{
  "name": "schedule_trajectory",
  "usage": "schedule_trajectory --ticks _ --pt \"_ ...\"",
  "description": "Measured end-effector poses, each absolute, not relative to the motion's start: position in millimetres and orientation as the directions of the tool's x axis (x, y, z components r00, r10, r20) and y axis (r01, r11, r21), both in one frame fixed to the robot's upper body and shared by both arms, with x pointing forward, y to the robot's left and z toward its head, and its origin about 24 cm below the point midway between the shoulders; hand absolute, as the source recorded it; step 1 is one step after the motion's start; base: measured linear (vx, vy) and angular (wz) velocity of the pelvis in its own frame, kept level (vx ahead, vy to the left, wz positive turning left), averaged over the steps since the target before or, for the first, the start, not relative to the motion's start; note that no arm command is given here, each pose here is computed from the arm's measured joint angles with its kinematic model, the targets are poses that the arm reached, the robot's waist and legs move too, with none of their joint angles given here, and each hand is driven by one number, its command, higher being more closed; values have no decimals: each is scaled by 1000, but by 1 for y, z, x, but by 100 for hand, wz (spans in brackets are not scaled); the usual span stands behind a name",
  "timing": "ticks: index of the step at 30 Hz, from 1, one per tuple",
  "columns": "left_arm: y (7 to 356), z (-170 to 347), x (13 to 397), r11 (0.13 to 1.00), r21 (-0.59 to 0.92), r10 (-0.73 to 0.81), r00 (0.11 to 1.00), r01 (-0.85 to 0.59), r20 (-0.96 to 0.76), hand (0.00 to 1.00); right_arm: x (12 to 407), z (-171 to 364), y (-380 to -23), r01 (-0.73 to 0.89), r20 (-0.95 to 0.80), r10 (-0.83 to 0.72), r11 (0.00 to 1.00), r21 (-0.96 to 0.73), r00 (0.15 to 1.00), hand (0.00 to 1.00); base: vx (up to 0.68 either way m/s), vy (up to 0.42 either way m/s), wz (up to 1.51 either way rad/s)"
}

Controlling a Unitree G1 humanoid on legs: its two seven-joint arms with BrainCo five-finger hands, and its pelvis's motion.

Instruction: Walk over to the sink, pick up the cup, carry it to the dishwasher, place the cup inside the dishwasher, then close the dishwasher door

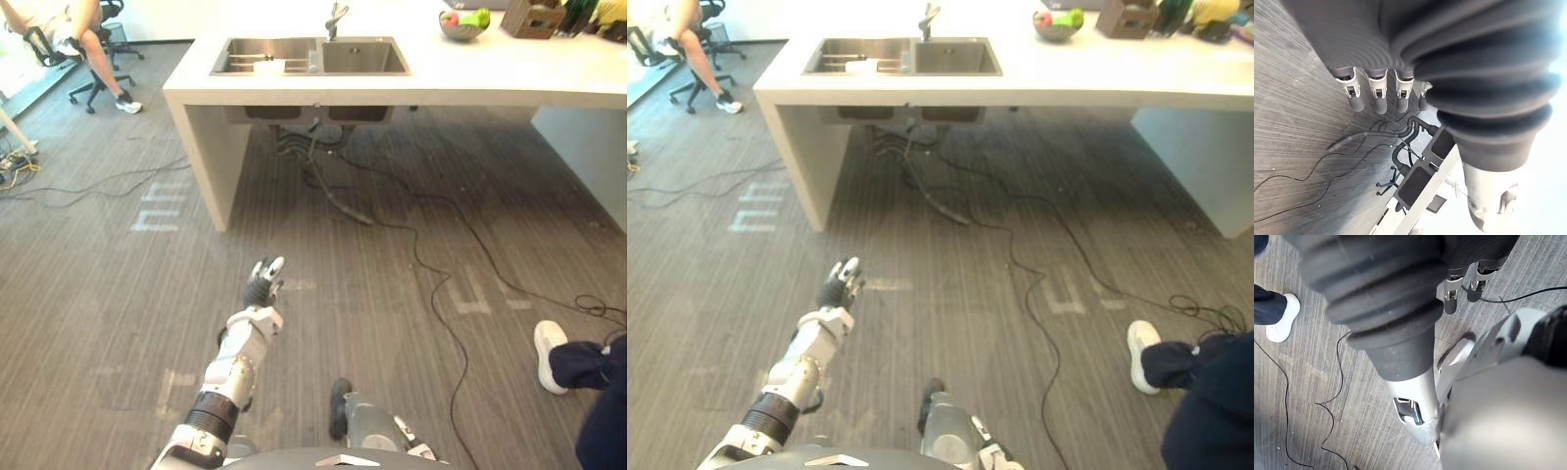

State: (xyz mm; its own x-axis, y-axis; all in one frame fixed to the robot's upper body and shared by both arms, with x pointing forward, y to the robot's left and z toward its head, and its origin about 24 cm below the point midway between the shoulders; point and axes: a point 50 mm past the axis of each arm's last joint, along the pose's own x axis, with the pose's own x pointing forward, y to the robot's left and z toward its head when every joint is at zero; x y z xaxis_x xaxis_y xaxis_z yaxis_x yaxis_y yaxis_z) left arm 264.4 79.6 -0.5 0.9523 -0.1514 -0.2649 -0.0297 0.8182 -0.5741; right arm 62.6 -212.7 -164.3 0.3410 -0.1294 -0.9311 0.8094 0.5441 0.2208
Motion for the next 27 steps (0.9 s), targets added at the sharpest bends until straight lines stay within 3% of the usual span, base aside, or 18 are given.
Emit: schedule_trajectory --ticks 4,7,12,17,19,23,27 --pt "67 15 251 821 -568 -206 959 61 -194 0 55 -164 -217 820 -931 -142 531 215 336 0 376 -191 24" --pt "76 28 247 827 -555 -182 977 90 -113 0 55 -163 -220 787 -924 -142 579 213 354 0 340 -123 5" --pt "86 85 245 824 -525 -153 976 211 152 0 85 -159 -214 666 -892 -74 693 276 447 0 332 -39 -10" --pt "88 112 235 829 -490 -137 948 268 287 0 112 -154 -197 567 -863 3 753 335 505 0 327 98 -41" --pt "87 113 235 833 -479 -142 944 277 299 0 110 -155 -196 585 -872 7 739 334 489 0 446 278 -36" --pt "82 141 234 822 -402 -230 880 404 416 0 78 -167 -179 715 -930 4 639 284 366 0 480 245 -8" --pt "61 180 231 762 -303 -358 762 573 539 0 88 -164 -191 764 -911 -63 571 302 407 0 457 232 6"
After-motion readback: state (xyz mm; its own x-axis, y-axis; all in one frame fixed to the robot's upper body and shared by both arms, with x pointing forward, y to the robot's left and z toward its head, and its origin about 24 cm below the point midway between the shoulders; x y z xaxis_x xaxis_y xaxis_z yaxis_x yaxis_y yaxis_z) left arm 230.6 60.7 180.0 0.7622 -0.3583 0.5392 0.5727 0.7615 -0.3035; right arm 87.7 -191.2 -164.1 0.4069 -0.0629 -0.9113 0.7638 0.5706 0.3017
